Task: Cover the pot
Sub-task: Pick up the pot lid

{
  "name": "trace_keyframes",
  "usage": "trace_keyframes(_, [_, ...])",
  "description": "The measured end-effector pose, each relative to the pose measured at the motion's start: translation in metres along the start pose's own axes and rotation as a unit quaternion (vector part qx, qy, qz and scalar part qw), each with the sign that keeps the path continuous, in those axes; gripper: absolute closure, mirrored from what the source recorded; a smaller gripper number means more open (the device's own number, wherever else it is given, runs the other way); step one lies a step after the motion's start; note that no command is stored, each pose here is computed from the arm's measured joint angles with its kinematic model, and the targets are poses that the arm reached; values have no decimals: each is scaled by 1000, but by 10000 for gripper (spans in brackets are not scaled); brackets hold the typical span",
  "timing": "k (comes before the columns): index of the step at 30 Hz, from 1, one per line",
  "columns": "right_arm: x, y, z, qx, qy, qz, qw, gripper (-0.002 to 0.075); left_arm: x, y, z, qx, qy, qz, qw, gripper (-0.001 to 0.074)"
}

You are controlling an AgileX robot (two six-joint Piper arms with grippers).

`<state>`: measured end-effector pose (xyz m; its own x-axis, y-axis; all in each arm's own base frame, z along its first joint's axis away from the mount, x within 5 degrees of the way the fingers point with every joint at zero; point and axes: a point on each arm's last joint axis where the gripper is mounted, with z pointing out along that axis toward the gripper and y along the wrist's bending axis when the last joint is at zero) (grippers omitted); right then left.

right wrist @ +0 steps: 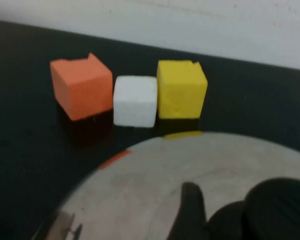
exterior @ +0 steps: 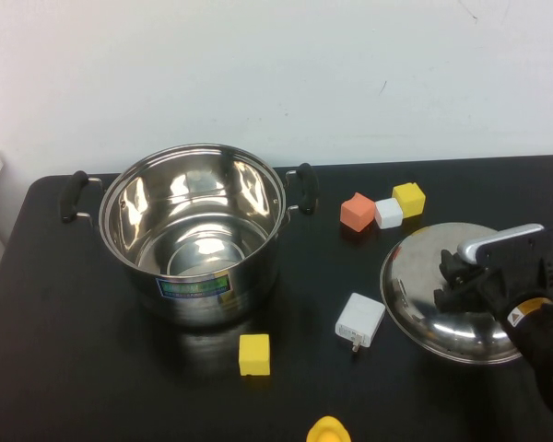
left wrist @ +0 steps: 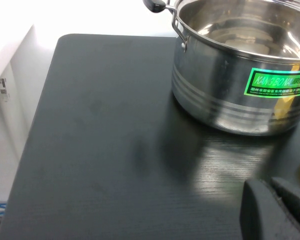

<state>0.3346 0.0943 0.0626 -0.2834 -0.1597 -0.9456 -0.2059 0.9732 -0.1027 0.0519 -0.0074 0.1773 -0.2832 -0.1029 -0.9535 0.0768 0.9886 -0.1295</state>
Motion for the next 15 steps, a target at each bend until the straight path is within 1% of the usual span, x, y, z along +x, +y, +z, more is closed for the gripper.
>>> trace_keyframes(3, [2, 0, 1, 3, -6, 1, 1000, 215, 0, 0, 0, 0, 0, 0, 1000, 737])
trace_keyframes(5, [3, 0, 1, 4, -7, 7, 1000, 244, 0, 0, 0, 0, 0, 0, 1000, 737])
trace_keyframes(7, [4, 0, 1, 4, -8, 15, 1000, 309, 0, 0, 0, 0, 0, 0, 1000, 737])
trace_keyframes(9, [3, 0, 2, 5, -12, 30, 999, 389, 0, 0, 0, 0, 0, 0, 1000, 737])
trace_keyframes(13, [-3, 0, -3, -1, -8, 41, 999, 384, 0, 0, 0, 0, 0, 0, 1000, 737])
trace_keyframes(15, [-13, -1, -12, -9, -9, 39, 999, 384, 0, 0, 0, 0, 0, 0, 1000, 737])
